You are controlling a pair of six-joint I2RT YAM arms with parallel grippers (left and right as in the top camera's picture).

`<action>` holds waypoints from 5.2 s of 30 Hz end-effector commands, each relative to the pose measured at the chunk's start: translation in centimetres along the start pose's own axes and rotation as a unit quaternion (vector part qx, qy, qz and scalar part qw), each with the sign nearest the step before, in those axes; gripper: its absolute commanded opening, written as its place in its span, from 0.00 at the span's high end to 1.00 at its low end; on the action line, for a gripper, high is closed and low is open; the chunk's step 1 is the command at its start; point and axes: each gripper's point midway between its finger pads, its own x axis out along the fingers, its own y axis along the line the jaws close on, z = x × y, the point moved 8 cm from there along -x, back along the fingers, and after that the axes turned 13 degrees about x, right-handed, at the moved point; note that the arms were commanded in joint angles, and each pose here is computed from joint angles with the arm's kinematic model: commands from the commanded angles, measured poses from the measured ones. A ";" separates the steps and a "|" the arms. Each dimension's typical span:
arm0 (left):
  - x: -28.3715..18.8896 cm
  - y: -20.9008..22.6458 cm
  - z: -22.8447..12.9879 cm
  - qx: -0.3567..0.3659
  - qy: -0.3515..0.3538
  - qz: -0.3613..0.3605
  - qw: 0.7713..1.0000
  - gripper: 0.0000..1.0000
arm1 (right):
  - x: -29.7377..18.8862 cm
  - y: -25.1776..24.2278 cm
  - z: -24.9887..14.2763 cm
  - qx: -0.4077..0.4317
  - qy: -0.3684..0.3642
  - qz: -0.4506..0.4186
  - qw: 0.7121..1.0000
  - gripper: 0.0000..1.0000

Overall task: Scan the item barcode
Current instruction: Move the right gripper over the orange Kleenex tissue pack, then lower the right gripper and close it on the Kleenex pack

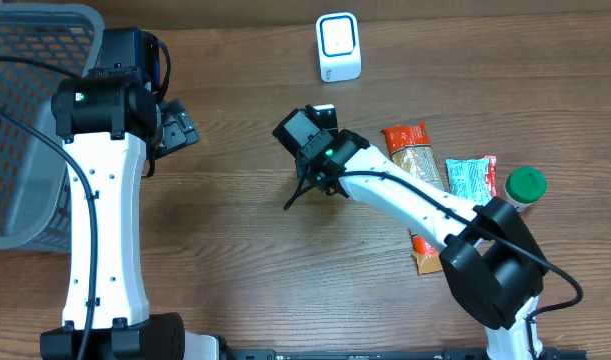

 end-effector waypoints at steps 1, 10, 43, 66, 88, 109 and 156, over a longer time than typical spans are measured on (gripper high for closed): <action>0.1 0.1 0.1 0.008 0.000 0.007 1.000 0.00 | -1.0 0.6 -0.1 0.002 0.007 0.027 1.000 0.69; 0.1 0.1 0.1 0.008 0.000 0.007 1.000 0.00 | -0.3 1.3 -1.2 -0.022 -0.012 0.004 1.000 0.68; 0.1 0.1 0.1 0.008 0.000 0.007 1.000 0.00 | 2.8 1.4 -2.3 -0.070 -0.012 -0.025 0.997 0.60; 0.1 0.1 0.1 0.008 0.000 0.007 1.000 0.00 | 4.3 1.2 -2.6 -0.076 -0.009 -0.036 0.996 0.59; 0.1 0.1 0.1 0.008 0.000 0.007 1.000 0.01 | 8.0 -0.8 -3.2 -0.090 0.022 -0.074 0.993 0.59; 0.1 0.1 0.1 0.008 0.000 0.007 1.000 0.00 | 3.9 1.4 -3.0 -0.074 0.078 0.041 0.993 0.96; 0.1 0.1 0.1 0.008 0.000 0.007 1.000 0.00 | 1.0 2.0 -3.2 -0.115 0.123 0.109 0.980 0.46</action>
